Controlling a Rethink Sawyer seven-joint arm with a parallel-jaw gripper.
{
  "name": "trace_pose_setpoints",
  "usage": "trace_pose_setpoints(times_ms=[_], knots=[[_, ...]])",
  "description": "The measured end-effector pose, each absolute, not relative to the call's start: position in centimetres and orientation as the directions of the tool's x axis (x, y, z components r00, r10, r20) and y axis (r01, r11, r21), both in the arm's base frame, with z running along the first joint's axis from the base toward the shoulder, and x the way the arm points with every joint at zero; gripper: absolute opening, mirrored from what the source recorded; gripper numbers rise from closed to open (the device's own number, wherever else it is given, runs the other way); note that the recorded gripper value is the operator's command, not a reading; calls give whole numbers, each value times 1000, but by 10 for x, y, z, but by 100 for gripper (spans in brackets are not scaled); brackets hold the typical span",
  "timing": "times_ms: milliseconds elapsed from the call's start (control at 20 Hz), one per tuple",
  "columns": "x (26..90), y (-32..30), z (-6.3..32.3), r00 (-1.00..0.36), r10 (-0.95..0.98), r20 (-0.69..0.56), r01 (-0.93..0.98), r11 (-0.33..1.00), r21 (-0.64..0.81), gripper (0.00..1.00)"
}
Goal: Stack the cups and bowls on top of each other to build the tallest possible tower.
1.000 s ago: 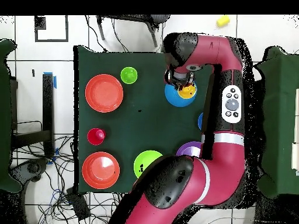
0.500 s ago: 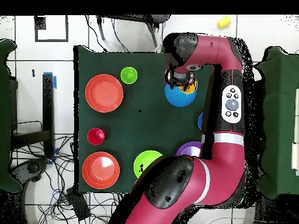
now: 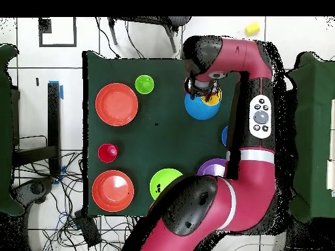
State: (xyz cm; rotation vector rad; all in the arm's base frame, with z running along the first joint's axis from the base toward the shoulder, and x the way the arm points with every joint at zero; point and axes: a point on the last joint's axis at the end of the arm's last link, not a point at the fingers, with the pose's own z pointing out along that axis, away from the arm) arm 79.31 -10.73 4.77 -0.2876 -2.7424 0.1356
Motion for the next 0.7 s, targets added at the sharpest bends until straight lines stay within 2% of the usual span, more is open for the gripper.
trace_pose_setpoints(times_ms=[700], knots=[[799, -97, 154, -948, 177, 263, 140, 978, -152, 100]])
